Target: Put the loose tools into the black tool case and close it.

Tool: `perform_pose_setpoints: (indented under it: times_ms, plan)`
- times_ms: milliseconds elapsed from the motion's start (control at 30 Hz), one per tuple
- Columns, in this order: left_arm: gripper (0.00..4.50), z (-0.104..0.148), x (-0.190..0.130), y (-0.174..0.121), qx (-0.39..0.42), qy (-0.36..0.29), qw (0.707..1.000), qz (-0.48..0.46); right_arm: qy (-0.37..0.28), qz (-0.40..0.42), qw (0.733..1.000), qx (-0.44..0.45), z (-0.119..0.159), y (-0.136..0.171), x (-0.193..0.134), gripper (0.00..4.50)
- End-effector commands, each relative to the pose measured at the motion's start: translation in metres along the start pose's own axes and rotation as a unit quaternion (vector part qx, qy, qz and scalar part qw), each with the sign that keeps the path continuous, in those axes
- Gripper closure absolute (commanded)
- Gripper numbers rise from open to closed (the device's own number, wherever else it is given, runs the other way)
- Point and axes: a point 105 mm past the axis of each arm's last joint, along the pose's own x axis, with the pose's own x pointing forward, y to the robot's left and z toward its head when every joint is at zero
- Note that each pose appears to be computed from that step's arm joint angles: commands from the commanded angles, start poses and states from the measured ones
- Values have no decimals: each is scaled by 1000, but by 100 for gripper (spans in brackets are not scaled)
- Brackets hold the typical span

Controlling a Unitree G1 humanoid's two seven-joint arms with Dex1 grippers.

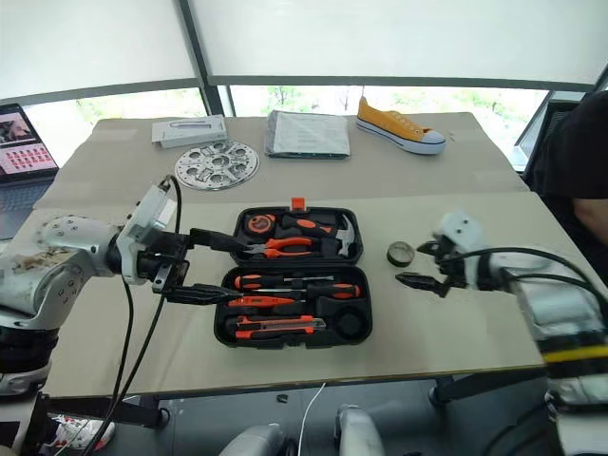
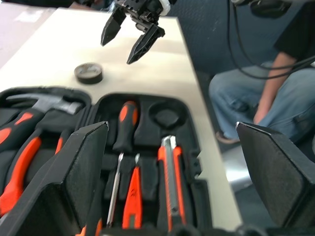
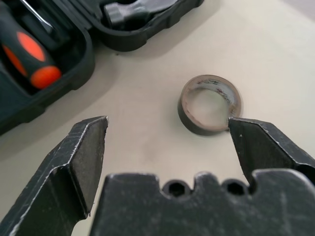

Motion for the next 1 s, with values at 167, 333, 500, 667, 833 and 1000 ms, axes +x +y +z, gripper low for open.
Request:
perform_pose_setpoints:
  times_ms: [167, 333, 500, 667, 833, 1000]
  plan:
    - [0, 7, 1, -2, 29, -1, 1000, -1, 37, -25, 998, -36, -9, -21, 25, 79]
    - [0, 7, 1, 0, 32, 0, 999, 2, 32, -24, 999, -36, -10, -23, 32, 252]
    - [0, 5, 3, 2, 36, 5, 999, -1, -2, -14, 998, -54, 9, -22, 22, 428]
    - [0, -2, 7, -2, 36, 18, 999, -19, -91, 98, 988, -81, 58, 24, -5, 446]
    - [0, -14, 12, -12, 46, 47, 996, -53, -124, 259, 950, -123, 82, 111, -33, 446]
    - [0, -18, 14, -15, 50, 53, 995, -71, -93, 290, 939, -161, 66, 152, -24, 446]
